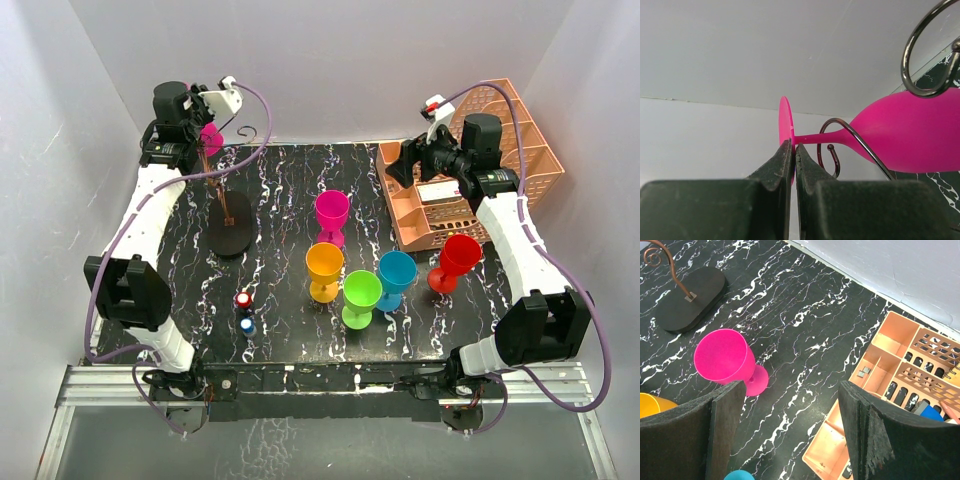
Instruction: Place the wine glass upside down on the wine glass rack
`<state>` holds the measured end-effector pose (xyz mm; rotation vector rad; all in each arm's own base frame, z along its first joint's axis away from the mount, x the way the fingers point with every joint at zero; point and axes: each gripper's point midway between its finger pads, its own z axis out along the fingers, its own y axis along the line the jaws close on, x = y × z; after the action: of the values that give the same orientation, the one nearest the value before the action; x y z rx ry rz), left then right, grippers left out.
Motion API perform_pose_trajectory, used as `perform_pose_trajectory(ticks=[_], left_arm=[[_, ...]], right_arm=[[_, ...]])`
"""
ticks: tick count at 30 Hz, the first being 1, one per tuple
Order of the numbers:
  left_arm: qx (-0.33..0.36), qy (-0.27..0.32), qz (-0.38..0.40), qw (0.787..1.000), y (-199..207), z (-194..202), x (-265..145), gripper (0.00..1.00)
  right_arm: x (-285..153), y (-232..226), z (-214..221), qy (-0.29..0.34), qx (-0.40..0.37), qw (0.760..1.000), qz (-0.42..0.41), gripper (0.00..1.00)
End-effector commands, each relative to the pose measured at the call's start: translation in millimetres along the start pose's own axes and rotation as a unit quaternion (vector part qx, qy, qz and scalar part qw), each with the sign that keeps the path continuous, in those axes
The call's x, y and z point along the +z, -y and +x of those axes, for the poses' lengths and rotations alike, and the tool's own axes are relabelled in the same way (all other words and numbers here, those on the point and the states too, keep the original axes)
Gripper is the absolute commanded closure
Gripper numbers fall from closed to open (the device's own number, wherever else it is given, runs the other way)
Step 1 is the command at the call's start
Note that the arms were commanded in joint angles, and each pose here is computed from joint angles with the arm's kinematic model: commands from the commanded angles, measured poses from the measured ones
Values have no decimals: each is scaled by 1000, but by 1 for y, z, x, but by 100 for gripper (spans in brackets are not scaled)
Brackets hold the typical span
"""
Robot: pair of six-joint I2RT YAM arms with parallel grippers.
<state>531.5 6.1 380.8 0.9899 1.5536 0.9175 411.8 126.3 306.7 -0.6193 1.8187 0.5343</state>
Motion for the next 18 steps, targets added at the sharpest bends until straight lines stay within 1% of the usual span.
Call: perform_pose_trajectory(ticks=[1,9,18], left_arm=[[-4,-6,-30,1000,-24,-4,-6,100],[-1,-18,-28,999,-23,3,-14,100],[-5,-13,-16,1000,-18,4,-29,100]], right_arm=[[-5,2,-20,36,-30,999,2,19],[-4,1,-19,35,-29,999,0,19],[-5,1,-19,36,-30,999,-1,19]])
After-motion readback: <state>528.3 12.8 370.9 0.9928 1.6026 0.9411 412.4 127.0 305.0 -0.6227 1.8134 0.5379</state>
